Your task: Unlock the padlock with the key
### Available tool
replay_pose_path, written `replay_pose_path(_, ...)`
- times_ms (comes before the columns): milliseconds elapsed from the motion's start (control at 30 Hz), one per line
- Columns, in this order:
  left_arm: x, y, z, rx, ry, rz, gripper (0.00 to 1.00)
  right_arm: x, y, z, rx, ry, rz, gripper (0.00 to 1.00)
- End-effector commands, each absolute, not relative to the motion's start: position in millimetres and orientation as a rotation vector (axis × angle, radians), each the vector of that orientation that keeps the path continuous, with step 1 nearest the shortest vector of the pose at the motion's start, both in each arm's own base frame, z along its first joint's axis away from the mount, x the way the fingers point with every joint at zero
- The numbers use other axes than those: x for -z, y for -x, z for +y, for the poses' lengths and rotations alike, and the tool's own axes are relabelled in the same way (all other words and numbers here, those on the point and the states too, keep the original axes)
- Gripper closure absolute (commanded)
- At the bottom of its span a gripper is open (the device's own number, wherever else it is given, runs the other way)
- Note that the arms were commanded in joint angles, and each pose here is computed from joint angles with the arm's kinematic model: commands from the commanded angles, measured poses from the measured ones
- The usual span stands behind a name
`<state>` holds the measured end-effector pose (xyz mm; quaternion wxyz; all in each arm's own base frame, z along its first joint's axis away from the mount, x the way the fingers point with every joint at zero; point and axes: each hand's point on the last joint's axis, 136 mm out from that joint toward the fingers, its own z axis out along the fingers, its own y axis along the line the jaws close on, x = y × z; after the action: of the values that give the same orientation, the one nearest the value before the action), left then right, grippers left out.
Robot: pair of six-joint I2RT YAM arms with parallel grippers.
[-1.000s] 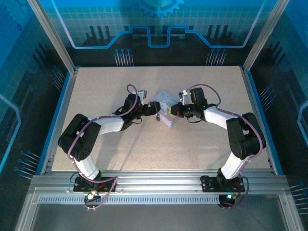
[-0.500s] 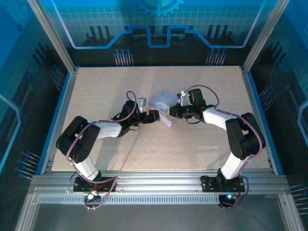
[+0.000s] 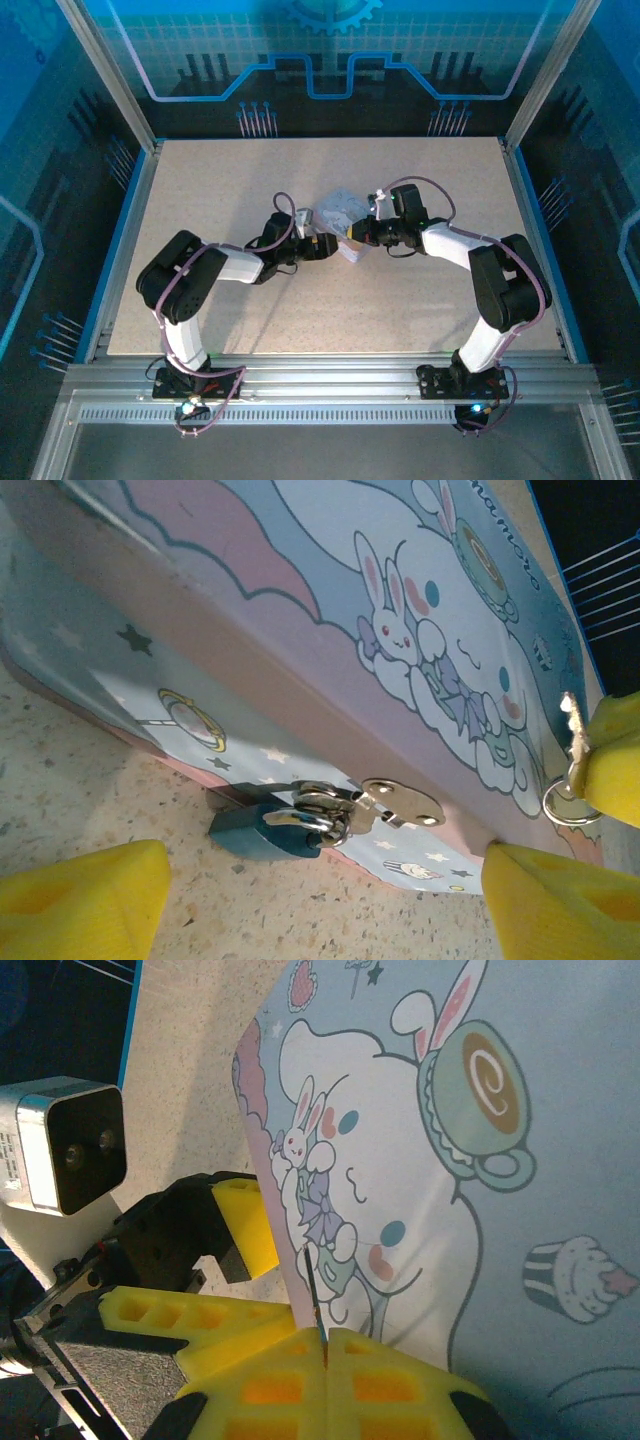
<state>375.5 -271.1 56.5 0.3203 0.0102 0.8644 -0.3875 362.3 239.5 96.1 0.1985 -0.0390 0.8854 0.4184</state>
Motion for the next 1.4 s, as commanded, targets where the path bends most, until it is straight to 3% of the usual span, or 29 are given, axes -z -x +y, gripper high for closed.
replay_pose_path(0, -68.7, -384.7, -286.4, 1.055, -0.059, 2.213, 0.17, -67.0, -345.8, 233.7, -1.117, 0.085, 2.582, 0.99)
replay_pose_path(633, -89.3, -382.8, -283.2, 0.994, -0.071, 2.114, 0.18, -71.0, -348.0, 230.5, -1.128, 0.06, 2.573, 0.99)
replay_pose_path(1367, -125.4, -377.2, -256.5, 0.943, -0.081, 2.035, 0.17, -115.9, -404.8, 249.2, -1.186, 0.112, 2.453, 0.99)
